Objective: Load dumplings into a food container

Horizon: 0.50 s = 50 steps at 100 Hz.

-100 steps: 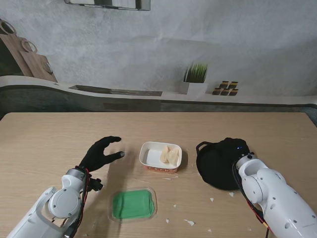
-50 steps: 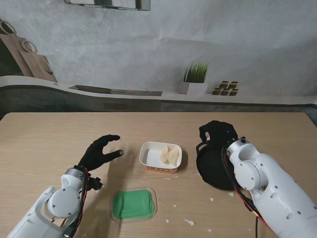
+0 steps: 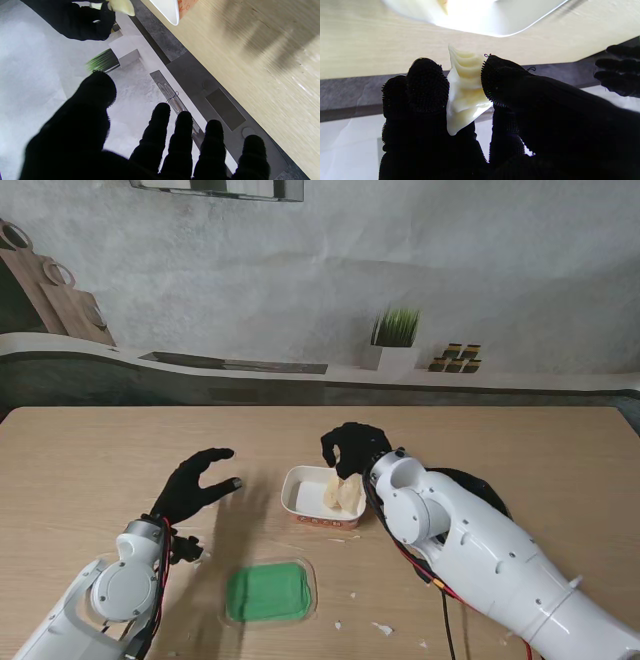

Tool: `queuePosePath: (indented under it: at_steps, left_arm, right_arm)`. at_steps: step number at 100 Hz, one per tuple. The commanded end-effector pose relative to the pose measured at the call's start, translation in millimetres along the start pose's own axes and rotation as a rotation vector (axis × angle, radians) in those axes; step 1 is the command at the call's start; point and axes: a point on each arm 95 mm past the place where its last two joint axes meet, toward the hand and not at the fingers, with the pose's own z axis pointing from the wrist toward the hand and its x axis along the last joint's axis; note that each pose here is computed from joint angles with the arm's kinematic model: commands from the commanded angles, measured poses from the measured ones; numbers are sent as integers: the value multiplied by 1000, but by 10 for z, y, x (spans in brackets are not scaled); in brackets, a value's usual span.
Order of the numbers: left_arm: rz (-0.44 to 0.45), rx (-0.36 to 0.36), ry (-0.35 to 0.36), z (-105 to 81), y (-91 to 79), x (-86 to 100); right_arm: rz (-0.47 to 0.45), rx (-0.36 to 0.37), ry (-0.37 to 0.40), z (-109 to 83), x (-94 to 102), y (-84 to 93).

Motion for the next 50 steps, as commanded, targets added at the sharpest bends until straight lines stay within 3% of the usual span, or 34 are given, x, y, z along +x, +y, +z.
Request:
queuePosePath:
  at_steps: [1,28,50]
  left_arm:
    - [-8,-5,1,-6,11,22]
    - [-13,7,-6,-29,-22,20]
    - [-8,12,-1,-49,-30,27]
  right_arm:
    - [20,20,30,61,211,-64]
    - [55,62,32,172,454,-293]
    - [32,97,20,204,470,-428]
